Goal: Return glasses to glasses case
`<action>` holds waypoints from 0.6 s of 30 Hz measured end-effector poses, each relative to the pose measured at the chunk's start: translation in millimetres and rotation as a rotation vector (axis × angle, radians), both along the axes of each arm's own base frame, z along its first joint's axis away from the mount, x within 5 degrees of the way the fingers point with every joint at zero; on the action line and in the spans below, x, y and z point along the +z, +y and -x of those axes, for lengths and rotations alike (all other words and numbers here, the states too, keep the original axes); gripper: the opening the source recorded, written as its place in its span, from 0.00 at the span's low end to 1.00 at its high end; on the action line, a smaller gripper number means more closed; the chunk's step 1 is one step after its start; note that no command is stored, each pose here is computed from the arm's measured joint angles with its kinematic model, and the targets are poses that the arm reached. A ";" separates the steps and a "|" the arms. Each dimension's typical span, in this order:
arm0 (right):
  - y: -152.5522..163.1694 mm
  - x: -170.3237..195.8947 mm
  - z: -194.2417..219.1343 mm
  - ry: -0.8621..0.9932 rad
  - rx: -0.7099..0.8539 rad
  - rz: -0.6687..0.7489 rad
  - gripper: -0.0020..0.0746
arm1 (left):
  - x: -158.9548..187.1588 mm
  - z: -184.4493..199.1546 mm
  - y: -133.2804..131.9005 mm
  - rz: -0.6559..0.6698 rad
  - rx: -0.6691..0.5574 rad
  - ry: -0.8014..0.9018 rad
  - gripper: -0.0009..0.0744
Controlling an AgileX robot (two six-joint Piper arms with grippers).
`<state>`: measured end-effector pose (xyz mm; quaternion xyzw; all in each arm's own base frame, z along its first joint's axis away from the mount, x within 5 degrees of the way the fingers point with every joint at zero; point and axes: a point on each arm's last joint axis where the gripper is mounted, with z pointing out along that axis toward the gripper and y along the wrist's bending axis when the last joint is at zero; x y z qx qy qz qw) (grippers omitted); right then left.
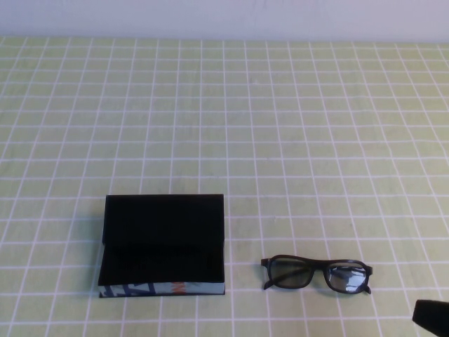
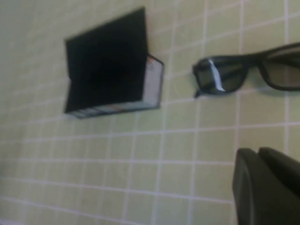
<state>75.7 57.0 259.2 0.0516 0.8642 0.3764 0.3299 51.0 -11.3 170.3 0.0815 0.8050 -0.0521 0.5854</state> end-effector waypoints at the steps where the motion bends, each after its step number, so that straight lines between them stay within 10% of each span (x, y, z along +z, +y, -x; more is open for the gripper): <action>1: -0.4 4.0 -7.7 0.037 0.023 0.043 0.01 | 0.0 0.0 0.0 0.000 0.000 0.000 0.01; 18: 48.4 14.8 -107.9 0.227 0.579 0.516 0.01 | 0.0 0.0 0.0 0.000 0.000 0.000 0.01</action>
